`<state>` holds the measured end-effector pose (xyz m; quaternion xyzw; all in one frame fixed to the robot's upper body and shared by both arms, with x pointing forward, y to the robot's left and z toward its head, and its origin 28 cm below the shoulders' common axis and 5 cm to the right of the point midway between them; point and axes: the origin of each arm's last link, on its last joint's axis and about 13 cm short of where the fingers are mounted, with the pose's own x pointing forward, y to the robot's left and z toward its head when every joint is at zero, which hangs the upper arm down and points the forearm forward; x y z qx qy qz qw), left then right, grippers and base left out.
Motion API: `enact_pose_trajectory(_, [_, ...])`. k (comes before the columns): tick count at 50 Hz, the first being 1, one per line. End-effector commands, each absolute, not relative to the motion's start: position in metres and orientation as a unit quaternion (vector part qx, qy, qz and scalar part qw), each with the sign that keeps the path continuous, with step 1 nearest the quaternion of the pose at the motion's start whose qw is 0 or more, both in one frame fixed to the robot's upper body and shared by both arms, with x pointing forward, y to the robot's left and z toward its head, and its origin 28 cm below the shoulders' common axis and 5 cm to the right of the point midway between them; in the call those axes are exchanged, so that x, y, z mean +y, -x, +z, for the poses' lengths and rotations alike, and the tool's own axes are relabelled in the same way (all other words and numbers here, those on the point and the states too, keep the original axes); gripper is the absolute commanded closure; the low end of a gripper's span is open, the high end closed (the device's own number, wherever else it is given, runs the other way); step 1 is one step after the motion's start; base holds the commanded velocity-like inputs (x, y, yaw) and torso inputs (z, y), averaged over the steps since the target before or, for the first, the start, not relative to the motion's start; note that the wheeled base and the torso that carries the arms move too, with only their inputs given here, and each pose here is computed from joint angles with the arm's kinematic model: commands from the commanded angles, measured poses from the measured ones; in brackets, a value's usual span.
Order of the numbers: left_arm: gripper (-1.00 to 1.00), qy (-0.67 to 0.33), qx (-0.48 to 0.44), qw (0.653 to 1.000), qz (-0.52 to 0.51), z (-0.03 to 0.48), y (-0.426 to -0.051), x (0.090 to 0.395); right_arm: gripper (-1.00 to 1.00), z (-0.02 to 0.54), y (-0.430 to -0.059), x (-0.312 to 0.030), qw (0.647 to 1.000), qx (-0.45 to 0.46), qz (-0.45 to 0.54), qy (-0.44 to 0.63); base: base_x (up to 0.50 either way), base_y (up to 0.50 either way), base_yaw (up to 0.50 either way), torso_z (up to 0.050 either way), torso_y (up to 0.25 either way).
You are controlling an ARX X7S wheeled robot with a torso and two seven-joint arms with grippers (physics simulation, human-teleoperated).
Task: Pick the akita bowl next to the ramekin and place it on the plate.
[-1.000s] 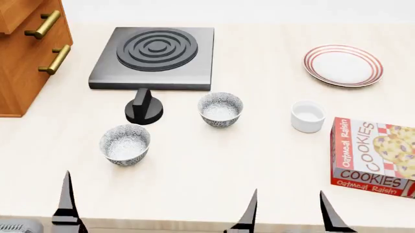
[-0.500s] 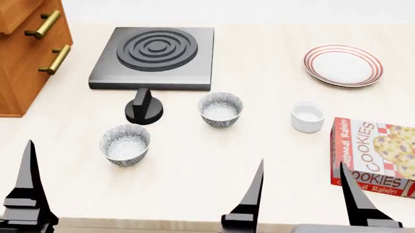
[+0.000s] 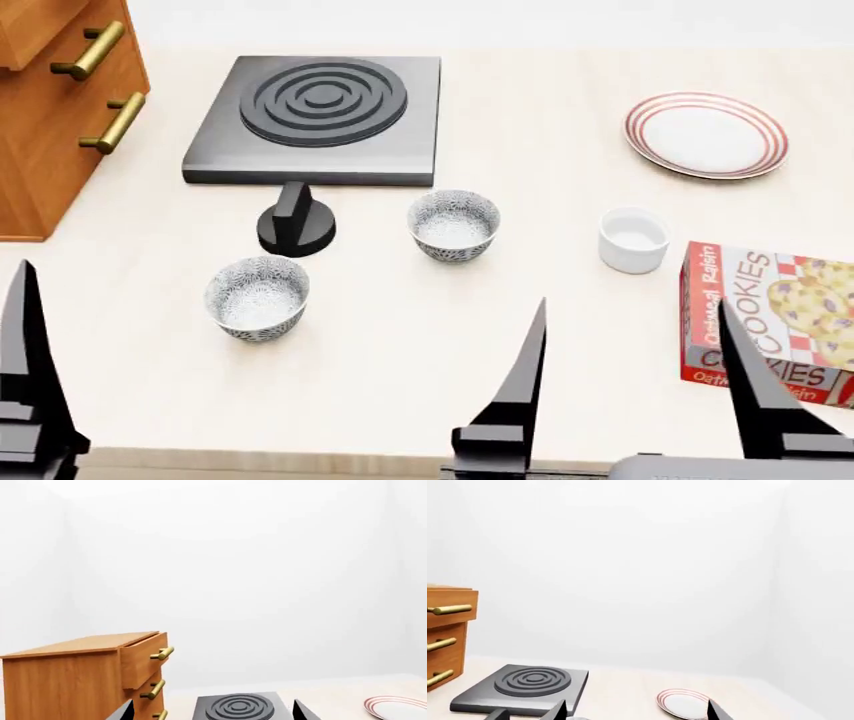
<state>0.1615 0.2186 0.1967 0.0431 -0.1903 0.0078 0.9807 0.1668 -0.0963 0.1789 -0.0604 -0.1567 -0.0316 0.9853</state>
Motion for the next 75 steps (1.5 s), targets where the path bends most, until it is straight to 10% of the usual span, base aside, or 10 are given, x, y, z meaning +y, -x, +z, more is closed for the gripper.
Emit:
enact_pose_trajectory(1, [-1.0,-0.045,-0.187,0.981,0.008,0.2014,-0.1568,0.2189,-1.0,0.1847,-0.1635,-0.097,0.984,-0.16,-0.035,0.063,0.0,0.0,0.0,0.0,0.0])
enact_pose_trajectory(75, [-1.0,-0.056,-0.19,0.98,0.017,0.2007,-0.1587,0.2201,-1.0,0.1861,-0.1631,-0.0997,0.985,-0.159,-0.032,0.052,0.02,0.0,0.0,0.0,0.0])
